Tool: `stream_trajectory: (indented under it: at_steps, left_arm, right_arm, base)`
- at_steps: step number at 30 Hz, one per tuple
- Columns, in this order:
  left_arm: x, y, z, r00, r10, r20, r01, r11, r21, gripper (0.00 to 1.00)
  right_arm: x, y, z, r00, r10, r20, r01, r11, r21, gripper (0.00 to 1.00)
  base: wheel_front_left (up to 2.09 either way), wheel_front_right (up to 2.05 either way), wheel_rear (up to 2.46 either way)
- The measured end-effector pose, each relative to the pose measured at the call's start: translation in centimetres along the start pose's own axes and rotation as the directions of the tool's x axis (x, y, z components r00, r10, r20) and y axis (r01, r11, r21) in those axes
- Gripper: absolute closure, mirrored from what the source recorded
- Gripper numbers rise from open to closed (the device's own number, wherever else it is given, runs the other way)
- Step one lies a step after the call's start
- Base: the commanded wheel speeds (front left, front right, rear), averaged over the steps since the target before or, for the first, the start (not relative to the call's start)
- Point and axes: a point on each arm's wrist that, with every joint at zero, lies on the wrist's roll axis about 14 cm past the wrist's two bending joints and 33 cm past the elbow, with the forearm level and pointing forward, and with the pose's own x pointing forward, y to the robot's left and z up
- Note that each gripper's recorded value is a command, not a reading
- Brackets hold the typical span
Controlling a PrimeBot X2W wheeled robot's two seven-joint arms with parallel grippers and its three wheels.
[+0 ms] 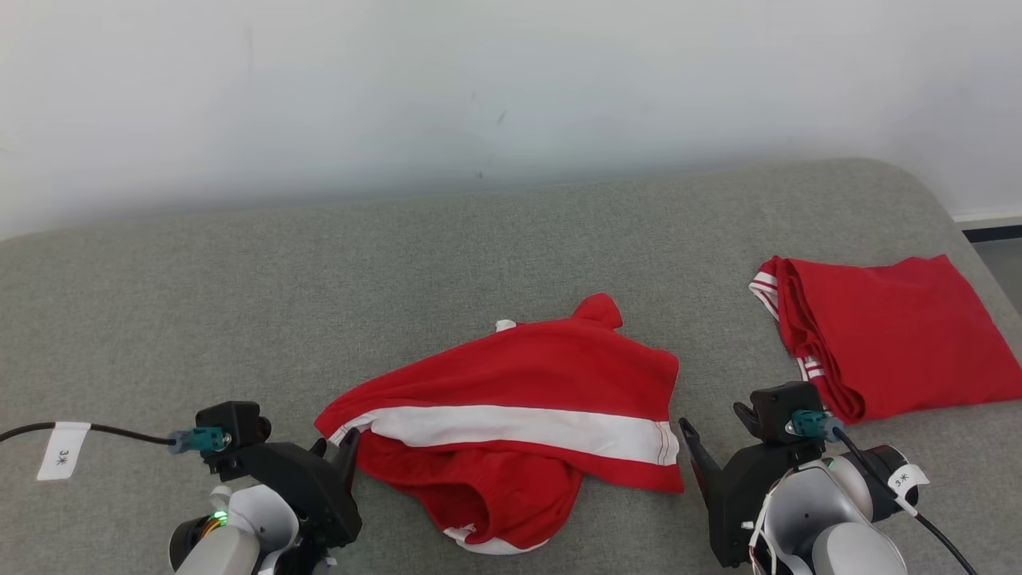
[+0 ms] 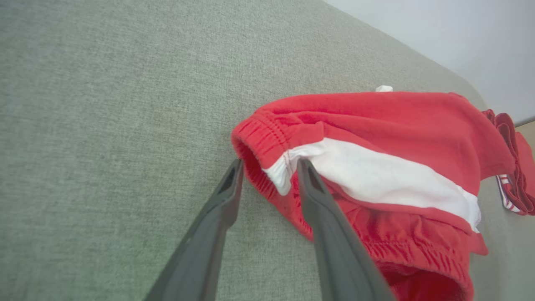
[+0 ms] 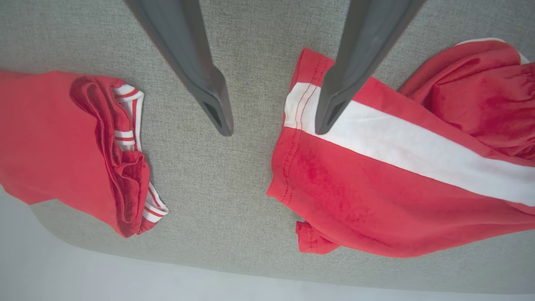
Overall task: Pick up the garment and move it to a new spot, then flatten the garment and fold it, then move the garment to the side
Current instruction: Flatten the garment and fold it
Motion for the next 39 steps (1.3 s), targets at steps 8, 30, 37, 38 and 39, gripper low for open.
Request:
stream_trajectory:
  at_steps: [8, 30, 37, 38, 39]
  left_arm:
    - [-0.1, 0.1, 0.0, 1.000, -0.008, -0.009, 0.008, 1.000, 0.005, 1.00]
    - [-0.1, -0.7, -1.5, 0.999, -0.030, -0.044, 0.030, 1.000, -0.001, 1.00]
    - [0.0, -0.1, -1.9, 0.999, -0.018, -0.051, 0.018, 1.000, -0.010, 1.00]
    - [0.0, 0.0, -1.9, 0.999, -0.016, -0.049, 0.015, 1.000, -0.010, 1.00]
    - [0.1, 0.0, -1.9, 0.999, -0.015, -0.050, 0.014, 1.000, -0.011, 1.00]
  right_arm:
    - [0.2, -0.1, -0.7, 0.999, 0.002, -0.042, -0.002, 1.000, 0.006, 0.00]
    - [2.8, 0.0, -3.6, 0.964, -0.003, -0.267, 0.004, 1.000, 0.001, 0.02]
    - [3.4, 1.2, -5.0, 0.949, 0.033, -0.314, -0.034, 0.999, 0.001, 0.26]
    - [3.5, 1.3, -5.0, 0.947, 0.036, -0.318, -0.038, 0.999, 0.001, 0.28]
    - [3.7, 1.4, -5.0, 0.947, 0.039, -0.320, -0.040, 0.999, 0.003, 0.30]
  base:
    - [0.00, 0.00, 0.00]
    - [0.00, 0.00, 0.00]
    - [0.00, 0.00, 0.00]
    - [0.00, 0.00, 0.00]
    - [0.00, 0.00, 0.00]
